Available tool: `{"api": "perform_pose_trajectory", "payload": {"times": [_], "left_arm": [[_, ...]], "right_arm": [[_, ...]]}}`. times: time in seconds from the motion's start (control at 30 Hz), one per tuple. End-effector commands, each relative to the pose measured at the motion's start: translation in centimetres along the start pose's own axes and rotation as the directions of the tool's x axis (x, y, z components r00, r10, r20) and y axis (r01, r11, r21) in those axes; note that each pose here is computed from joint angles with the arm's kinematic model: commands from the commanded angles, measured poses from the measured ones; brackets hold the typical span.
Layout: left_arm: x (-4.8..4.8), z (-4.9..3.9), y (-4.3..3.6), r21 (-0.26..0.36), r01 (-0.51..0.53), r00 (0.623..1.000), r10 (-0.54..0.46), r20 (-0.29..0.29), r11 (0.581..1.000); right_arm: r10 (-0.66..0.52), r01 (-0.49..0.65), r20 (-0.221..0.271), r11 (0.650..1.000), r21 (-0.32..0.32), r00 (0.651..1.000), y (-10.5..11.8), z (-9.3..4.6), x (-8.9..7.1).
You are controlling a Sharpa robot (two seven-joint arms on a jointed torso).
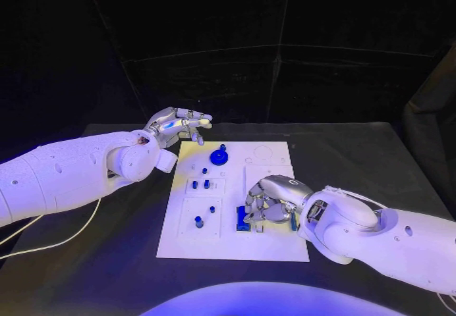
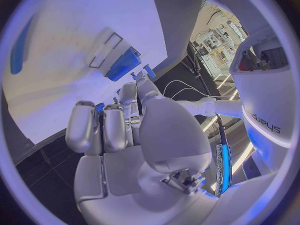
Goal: Assemble the parts on the task board
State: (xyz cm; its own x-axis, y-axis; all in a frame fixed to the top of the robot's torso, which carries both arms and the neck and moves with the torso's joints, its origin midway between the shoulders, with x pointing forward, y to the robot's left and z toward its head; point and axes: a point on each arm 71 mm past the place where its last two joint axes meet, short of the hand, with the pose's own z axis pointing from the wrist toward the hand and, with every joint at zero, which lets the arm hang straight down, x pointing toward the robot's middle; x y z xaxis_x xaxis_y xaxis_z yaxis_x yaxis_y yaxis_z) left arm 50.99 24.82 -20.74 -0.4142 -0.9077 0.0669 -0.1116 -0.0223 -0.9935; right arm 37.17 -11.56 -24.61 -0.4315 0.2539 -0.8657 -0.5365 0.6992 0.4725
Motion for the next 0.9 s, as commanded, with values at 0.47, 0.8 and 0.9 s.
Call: {"api": "perform_pose_trajectory", "payload": {"times": [0.47, 0.8, 0.9], "left_arm": [[0.13, 0.06, -0.1, 0.001, 0.007, 1.0, -0.007, -0.011, 1.0], [0.12, 0.03, -0.1, 0.0, 0.007, 1.0, -0.007, -0.011, 1.0], [0.11, 0.04, -0.1, 0.002, 0.007, 1.0, -0.007, -0.01, 1.0]], "right_arm": [[-0.04, 0.039, -0.117, 0.999, -0.016, 0.992, 0.51, 0.44, 0.97], [-0.076, 0.077, -0.051, 0.997, 0.026, 0.996, 0.4, 0.85, 0.61], [-0.083, 0.085, -0.053, 0.996, 0.035, 0.995, 0.22, 0.85, 0.6]]}}
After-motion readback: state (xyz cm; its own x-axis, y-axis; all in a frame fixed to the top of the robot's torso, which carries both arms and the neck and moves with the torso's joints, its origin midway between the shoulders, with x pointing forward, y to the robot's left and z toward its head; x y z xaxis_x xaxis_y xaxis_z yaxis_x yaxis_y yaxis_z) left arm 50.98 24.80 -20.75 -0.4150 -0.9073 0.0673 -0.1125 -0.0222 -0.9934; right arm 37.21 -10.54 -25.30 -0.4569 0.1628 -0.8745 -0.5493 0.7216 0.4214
